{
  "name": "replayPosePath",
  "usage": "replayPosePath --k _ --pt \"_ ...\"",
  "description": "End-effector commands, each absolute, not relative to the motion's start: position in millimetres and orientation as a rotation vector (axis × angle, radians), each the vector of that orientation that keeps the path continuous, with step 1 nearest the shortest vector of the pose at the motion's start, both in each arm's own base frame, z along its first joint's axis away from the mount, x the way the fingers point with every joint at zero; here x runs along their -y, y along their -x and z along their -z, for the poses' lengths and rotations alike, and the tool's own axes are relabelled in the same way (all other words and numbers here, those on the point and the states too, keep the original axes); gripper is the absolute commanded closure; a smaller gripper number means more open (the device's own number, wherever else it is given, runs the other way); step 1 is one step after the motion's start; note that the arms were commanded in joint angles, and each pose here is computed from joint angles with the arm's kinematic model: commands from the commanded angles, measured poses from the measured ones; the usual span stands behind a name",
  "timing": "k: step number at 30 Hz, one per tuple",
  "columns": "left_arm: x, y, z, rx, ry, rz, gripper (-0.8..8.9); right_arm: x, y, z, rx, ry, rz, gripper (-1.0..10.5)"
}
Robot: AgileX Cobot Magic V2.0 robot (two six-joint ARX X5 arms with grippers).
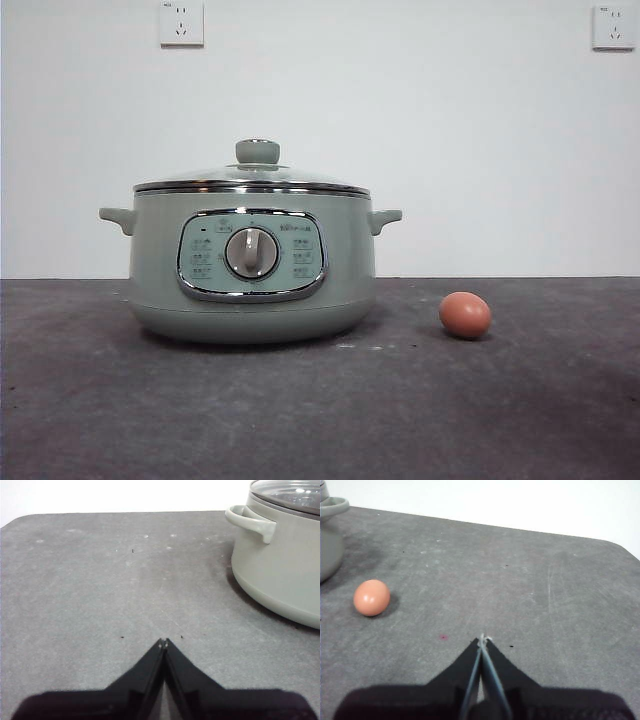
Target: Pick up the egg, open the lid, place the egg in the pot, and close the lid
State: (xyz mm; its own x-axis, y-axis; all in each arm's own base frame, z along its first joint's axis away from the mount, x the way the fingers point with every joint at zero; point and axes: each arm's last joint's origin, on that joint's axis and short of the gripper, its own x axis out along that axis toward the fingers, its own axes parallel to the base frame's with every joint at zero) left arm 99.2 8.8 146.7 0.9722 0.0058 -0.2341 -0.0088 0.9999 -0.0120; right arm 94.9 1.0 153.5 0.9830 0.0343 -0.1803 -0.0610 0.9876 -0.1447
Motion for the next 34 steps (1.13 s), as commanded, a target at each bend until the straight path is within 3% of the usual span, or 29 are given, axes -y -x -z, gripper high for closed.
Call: replayPosePath --k 1,4,10,18,27,34 --pt "-9.1 -99.5 -143.7 -0.241 0.021 -0.011 8.17 -1.0 -95.3 -151.4 -0.179 0.145 -0.051 9.5" --pt "-9.1 -99.5 -143.7 -0.241 0.055 -0.013 8.17 -1.1 -95.4 -151.9 -0.175 0.138 -0.05 9.5" --pt "-8.9 -99.5 -143.9 -0.24 0.09 -0.013 8.17 -2.0 -95.5 -152.9 -0.168 -0.056 -0.065 9.5" --pt "-6.6 -97.9 -159.6 -0.216 0.183 0.051 8.2 -3.5 -95.6 -161.5 -0.115 -0.214 -0.112 9.6" --pt "-3.2 -93.6 -212.6 -0.203 0.23 0.149 8.2 -4.7 -87.5 -215.2 0.0 -0.254 -0.167 9.6" --pt "-1.1 -94.7 -265.1 -0.206 0.219 0.232 8.2 -7.2 -85.7 -272.5 -0.089 -0.243 -0.245 9.6"
